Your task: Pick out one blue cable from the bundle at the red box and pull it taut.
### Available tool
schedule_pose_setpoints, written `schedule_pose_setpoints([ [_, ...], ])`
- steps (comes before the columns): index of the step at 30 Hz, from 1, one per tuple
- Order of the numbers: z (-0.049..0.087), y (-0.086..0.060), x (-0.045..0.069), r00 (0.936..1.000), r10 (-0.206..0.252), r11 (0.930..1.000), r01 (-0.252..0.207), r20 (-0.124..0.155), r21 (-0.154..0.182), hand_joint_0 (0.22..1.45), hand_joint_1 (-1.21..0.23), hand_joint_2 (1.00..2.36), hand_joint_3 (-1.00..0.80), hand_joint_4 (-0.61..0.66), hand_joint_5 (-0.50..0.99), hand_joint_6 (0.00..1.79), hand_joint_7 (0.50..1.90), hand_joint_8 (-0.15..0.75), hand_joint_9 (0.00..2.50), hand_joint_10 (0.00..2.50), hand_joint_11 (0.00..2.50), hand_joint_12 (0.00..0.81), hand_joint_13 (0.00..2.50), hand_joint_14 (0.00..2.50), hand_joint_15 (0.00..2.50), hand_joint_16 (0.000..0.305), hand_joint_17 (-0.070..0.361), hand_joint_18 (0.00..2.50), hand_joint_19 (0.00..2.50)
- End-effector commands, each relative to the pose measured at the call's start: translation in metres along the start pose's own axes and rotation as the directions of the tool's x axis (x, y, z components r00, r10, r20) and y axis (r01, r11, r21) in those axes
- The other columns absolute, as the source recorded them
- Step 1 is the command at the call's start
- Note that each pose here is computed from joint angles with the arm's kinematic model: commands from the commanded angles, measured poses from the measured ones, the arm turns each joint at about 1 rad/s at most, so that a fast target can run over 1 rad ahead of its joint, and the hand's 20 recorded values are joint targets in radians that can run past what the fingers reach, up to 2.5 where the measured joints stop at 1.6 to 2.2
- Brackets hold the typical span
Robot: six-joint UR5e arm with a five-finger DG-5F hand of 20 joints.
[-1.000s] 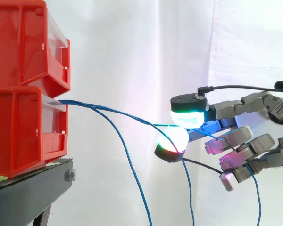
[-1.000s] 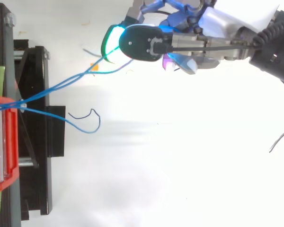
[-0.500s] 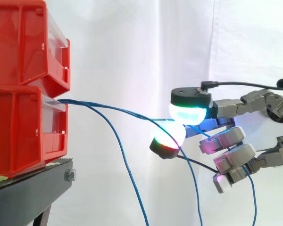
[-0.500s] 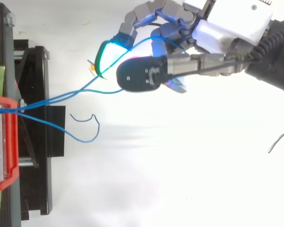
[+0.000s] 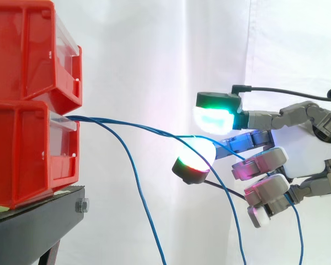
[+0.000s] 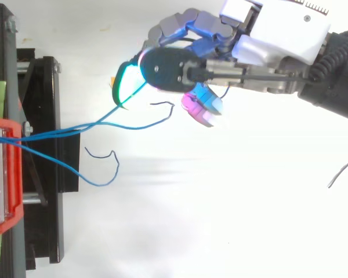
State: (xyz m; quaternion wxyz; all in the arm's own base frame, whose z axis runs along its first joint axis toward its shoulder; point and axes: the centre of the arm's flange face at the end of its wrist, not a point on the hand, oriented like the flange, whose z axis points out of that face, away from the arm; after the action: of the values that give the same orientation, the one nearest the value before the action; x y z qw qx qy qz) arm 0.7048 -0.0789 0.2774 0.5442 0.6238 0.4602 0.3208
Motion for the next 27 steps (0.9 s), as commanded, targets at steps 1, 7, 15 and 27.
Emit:
schedule_pose_setpoints([
  [1,0.0000,-0.0005,0.0000,1.0000,0.000,1.0000,0.000,0.000,0.000,0.58,-0.57,1.02,-0.24,-0.10,-0.12,0.93,0.82,0.173,0.75,2.50,0.58,0.280,1.13,0.33,1.38,0.041,0.093,0.68,1.09],
  [7,-0.0003,0.0001,0.0011,1.0000,0.000,1.0000,0.000,-0.002,0.000,0.60,-0.72,1.02,-0.09,-0.08,-0.12,0.95,0.83,0.198,0.74,2.50,0.56,0.315,1.13,0.20,1.40,0.046,0.103,0.72,1.05],
  [15,-0.0002,0.0002,0.0012,1.0000,0.001,1.0000,-0.001,-0.002,-0.002,0.63,-0.77,1.02,-0.09,-0.14,-0.13,0.96,0.84,0.188,0.67,2.50,0.59,0.316,1.04,0.01,1.39,0.044,0.100,0.67,1.02],
  [27,-0.0008,0.0003,0.0057,0.9996,-0.002,1.0000,0.002,-0.029,-0.001,0.68,-0.82,1.01,-0.37,-0.15,-0.14,0.96,0.81,0.167,0.66,2.50,0.59,0.304,0.94,0.01,1.32,0.042,0.096,0.62,0.99],
])
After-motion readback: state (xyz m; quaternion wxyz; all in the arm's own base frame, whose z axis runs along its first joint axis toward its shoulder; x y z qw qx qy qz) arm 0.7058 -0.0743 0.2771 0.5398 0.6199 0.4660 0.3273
